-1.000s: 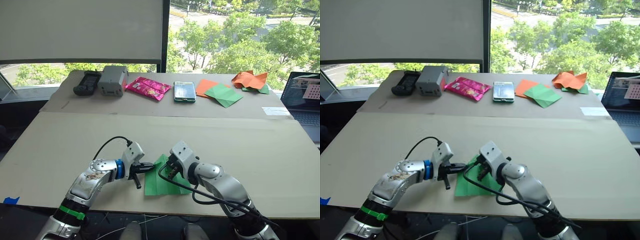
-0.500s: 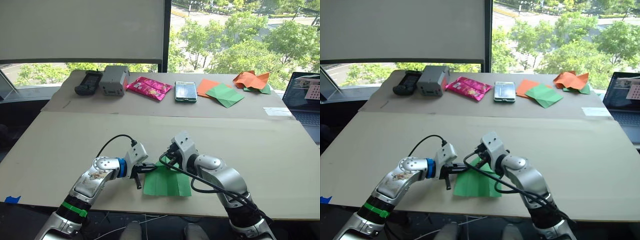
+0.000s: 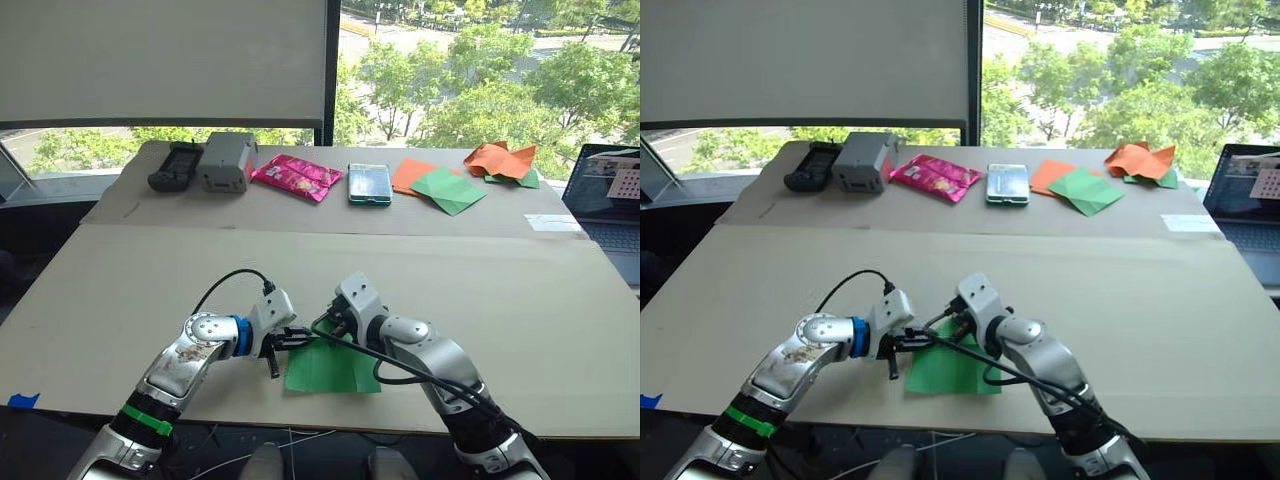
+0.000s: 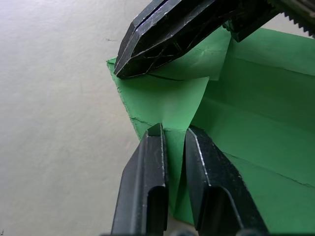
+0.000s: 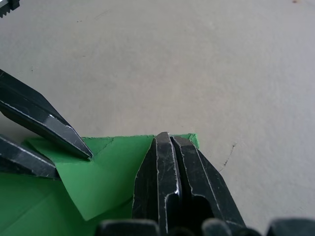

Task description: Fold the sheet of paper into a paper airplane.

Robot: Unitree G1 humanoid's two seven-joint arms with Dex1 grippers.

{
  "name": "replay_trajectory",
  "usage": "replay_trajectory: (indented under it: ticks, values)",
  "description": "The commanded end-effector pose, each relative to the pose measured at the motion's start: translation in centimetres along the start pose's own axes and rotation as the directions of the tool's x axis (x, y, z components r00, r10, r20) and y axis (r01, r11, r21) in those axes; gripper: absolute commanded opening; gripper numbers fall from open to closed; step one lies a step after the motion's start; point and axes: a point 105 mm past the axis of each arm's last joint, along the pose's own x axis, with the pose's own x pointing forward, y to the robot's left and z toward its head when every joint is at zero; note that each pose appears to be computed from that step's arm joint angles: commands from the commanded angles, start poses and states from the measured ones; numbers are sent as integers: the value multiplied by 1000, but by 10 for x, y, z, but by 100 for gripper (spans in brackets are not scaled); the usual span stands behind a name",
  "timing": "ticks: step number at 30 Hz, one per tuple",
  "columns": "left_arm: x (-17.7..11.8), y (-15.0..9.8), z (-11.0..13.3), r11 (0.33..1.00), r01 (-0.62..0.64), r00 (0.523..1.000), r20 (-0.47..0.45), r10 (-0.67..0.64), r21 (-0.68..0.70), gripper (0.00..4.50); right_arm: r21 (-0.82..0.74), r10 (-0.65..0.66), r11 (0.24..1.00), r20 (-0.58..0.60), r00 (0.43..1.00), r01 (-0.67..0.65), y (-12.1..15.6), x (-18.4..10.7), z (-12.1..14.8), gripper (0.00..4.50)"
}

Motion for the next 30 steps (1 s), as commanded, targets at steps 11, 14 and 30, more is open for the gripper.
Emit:
replay_trajectory:
  ticks: [11,14,30]
  values:
    - [-22,35,36,985,-8,986,162,36,-170,95,17,-18,1000,-6,1000,18,2,3,-5,0]
    - [-7,35,34,986,-6,989,147,31,-168,3,24,-23,999,-4,1000,24,2,3,-5,0]
    - [23,30,7,998,13,1000,19,-11,-66,3,33,-46,998,-9,999,46,0,-1,-7,0]
